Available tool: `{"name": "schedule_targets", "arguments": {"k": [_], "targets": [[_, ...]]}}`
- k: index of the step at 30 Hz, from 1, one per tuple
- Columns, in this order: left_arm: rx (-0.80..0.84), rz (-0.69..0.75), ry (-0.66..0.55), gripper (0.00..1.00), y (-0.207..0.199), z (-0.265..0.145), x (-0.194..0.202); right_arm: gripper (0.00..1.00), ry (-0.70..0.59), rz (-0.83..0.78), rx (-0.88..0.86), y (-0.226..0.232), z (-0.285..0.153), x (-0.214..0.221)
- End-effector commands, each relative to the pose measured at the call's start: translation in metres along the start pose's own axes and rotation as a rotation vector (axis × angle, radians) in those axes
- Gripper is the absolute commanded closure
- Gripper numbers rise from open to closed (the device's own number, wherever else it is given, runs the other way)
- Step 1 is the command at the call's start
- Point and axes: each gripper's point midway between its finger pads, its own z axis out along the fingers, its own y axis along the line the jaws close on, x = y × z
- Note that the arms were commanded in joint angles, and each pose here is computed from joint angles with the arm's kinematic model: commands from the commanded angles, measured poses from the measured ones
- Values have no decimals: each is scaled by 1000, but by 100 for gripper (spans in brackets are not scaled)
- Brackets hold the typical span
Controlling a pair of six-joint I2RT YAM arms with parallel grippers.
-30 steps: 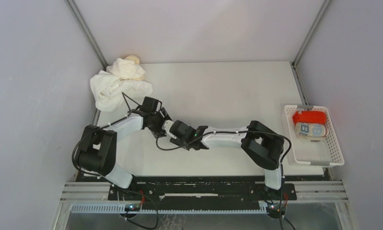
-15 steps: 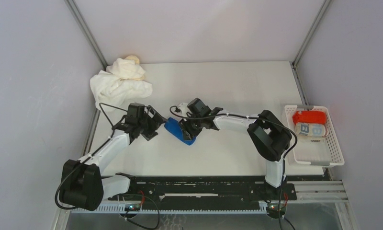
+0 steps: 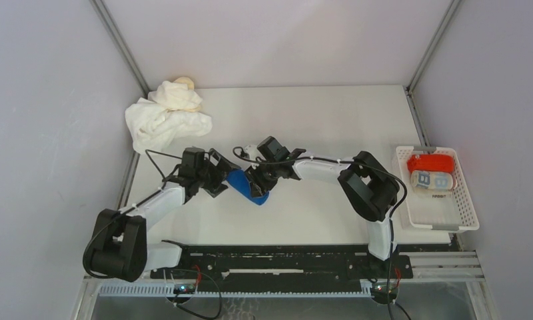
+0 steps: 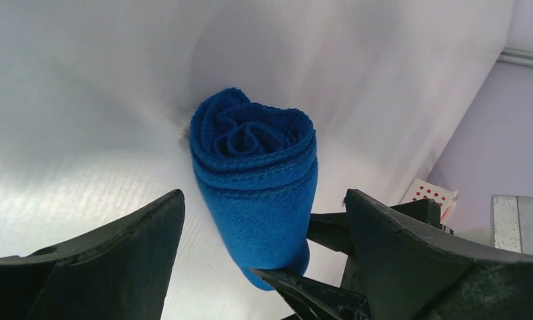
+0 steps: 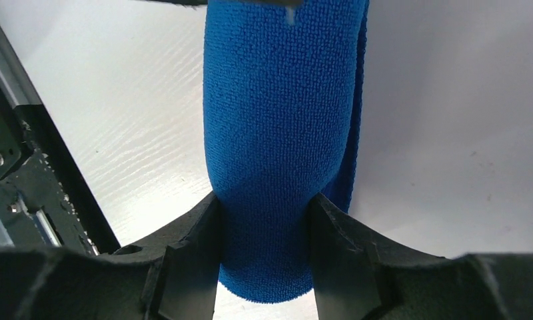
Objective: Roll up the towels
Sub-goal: Pick up the towel at the center of the board.
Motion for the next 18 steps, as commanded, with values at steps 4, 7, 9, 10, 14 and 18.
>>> {"name": "schedule_targets", "arguments": {"k": [4,7,9,10,14,18], "targets": [[87,14,41,7,-24,16,10,54,106,113,-63,2,14,30],[46,-3,55,12,-12,24,13,54,106,146,-75,0,12,29],[23,-12,55,15,-5,28,14,54,106,168,-77,-3,12,29],[12,-13,54,16,-1,29,14,54,106,178,-79,-4,11,29],[-40,-2,53,17,11,31,15,53,109,224,-84,-9,12,30],[-59,10,42,16,16,29,14,53,114,246,-89,-10,13,31]]}}
